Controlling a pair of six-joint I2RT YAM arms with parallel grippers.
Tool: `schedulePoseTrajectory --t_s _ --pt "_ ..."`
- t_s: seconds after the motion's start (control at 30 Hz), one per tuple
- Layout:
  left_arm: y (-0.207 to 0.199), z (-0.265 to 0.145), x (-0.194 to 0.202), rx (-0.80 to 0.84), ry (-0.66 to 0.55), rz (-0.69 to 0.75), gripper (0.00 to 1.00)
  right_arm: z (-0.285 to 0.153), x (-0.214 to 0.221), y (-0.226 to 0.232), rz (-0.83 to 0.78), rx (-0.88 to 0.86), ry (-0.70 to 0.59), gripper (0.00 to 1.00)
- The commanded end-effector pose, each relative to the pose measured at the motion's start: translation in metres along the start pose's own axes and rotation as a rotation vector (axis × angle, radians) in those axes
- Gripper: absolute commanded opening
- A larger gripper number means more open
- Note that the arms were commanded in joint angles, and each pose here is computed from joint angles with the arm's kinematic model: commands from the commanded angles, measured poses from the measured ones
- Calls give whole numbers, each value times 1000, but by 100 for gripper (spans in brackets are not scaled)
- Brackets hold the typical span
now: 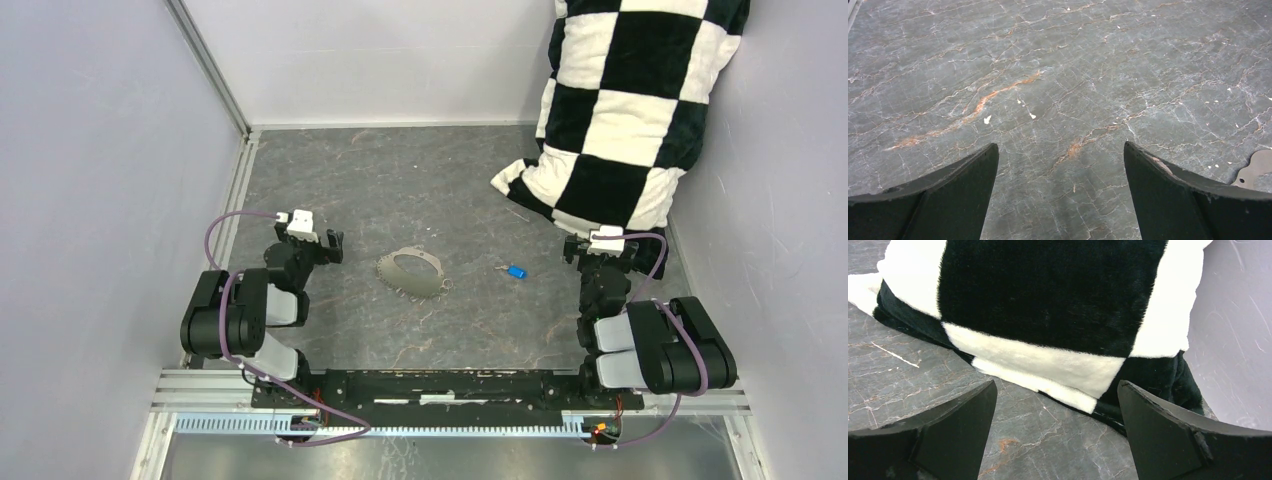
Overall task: Put the keys on the keyring
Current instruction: Pick up the keyring from the center of the board.
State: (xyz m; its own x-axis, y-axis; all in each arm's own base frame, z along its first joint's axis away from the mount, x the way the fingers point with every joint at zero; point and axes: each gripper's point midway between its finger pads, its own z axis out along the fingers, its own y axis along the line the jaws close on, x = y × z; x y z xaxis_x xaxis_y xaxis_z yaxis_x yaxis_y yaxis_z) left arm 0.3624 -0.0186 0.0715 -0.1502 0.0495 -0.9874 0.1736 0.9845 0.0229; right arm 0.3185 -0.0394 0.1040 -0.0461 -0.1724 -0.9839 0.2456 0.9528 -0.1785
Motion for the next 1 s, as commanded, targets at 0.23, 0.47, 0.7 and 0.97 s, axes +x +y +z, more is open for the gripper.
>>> schedulePoseTrajectory --t_s 0.23,0.47,0.7,0.97 --pt "-1 6 -25 30 -69 -29 100 -18 13 -7 -14 16 32 98" --pt "-8 19 -51 140 59 -32 100 51 -37 35 231 -65 247 98" --pt "-62 -14 -67 552 343 15 100 37 -55 99 338 -405 255 98" --pt "-93 -54 -22 761 569 83 100 -19 -62 180 93 -657 268 92"
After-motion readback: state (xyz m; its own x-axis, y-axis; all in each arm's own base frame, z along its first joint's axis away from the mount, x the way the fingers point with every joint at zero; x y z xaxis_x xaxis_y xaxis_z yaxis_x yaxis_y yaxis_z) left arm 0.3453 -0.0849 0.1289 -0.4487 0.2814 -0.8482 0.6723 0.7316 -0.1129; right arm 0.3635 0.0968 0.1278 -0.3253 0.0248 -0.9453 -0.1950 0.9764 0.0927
